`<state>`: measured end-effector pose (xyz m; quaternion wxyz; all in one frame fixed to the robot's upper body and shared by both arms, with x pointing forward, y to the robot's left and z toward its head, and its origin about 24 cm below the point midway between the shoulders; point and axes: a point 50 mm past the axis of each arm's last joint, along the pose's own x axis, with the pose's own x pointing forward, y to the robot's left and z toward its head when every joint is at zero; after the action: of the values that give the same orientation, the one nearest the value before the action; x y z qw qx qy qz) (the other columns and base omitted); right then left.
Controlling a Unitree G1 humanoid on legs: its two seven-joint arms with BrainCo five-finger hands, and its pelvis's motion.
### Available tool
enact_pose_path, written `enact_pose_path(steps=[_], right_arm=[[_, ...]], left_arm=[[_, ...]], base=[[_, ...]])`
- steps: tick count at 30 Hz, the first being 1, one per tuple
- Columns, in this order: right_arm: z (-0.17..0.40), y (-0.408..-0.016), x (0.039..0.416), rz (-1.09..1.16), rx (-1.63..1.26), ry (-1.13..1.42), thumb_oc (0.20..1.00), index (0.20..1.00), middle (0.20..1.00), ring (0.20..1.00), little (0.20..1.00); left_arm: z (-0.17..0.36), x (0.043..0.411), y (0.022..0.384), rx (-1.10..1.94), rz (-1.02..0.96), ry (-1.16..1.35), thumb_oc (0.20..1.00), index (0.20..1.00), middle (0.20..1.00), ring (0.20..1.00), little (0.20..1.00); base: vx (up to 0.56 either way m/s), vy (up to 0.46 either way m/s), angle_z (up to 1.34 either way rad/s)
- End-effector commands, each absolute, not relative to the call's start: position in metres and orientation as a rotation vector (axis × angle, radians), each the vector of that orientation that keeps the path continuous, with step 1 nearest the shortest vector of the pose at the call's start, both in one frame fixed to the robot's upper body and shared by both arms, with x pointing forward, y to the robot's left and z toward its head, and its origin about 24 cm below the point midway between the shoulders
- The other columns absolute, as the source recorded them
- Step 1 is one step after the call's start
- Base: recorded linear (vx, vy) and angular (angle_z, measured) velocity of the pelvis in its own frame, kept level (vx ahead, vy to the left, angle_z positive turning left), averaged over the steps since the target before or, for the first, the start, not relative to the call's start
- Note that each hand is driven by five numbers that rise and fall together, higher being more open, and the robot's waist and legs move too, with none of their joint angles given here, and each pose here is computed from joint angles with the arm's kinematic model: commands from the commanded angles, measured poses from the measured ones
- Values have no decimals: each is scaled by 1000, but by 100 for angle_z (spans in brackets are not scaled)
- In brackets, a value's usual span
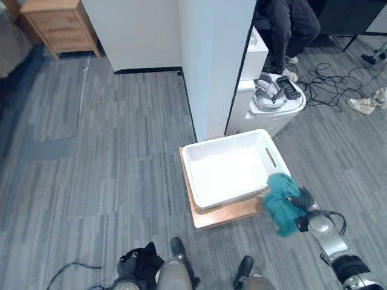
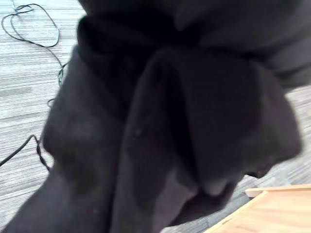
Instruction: Tidy up the quilt and then pick up the clothes from the bed and put them into the laundry hamper.
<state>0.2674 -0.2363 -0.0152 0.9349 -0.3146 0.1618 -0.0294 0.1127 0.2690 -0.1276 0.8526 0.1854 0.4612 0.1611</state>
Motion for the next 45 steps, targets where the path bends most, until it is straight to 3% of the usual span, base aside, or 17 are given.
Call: enact_pose_path(steps=[1, 6, 14, 16, 20, 22, 23, 24, 28, 30, 34, 39, 45], right_arm=[[24, -252, 288, -137, -728, 158, 200, 200, 200, 200, 200], [106, -252, 309, -168, -738, -172, 200, 200, 200, 200, 200], [176, -190, 329, 50, -734, -480, 200, 200, 200, 200, 200], [185, -163, 342, 153, -841, -504, 200, 200, 200, 200, 200], [176, -165, 352, 132, -946, -449, 200, 200, 200, 200, 200], [163, -180, 359, 78, -1033, -368, 200, 200, 200, 200, 200], [157, -186, 360, 53, -1067, -337, 238, 238, 238, 238, 238], [149, -201, 362, -5, -1124, -293, 1000, 1000, 1000, 1000, 1000], [130, -227, 358, -74, -1289, -198, 1000, 1000, 1000, 1000, 1000], [113, -249, 344, -112, -1450, -154, 1000, 1000, 1000, 1000, 1000], [85, -267, 324, -104, -1508, -67, 1000, 1000, 1000, 1000, 1000], [41, -296, 270, -106, -1487, 107, 1000, 1000, 1000, 1000, 1000], [42, -307, 249, -177, -1417, 125, 1000, 1000, 1000, 1000, 1000]], left_arm=[[-118, 128, 278, 514, 287, 903, 200, 200, 200, 200, 200], [-113, 142, 285, 591, 259, 879, 200, 200, 200, 200, 200], [-125, 119, 273, 505, 284, 936, 200, 200, 200, 200, 200], [-121, 134, 259, 461, 266, 859, 200, 200, 200, 200, 200], [-101, 161, 249, 412, 262, 699, 200, 200, 200, 200, 200], [-69, 189, 242, 384, 241, 498, 200, 200, 200, 200, 200], [-59, 195, 242, 388, 236, 443, 200, 200, 200, 200, 200], [-33, 211, 243, 413, 238, 302, 200, 200, 200, 200, 200], [12, 232, 250, 438, 257, 87, 200, 200, 200, 200, 200], [59, 242, 258, 512, 270, -125, 200, 200, 200, 200, 200], [104, 247, 257, 530, 254, -325, 200, 200, 200, 200, 200], [150, 254, 234, 534, 150, -524, 200, 200, 200, 200, 200], [173, 262, 199, 563, 29, -648, 200, 200, 200, 200, 200]], base=[[63, 66, 31], [139, -104, 99], [100, -100, 8], [75, -131, -16], [-12, -44, 19], [-19, -32, 11], [-14, -25, 28], [7, -22, 29], [12, -10, 8], [101, -20, -4], [124, -23, -3], [131, -31, -19], [67, 4, -29]])
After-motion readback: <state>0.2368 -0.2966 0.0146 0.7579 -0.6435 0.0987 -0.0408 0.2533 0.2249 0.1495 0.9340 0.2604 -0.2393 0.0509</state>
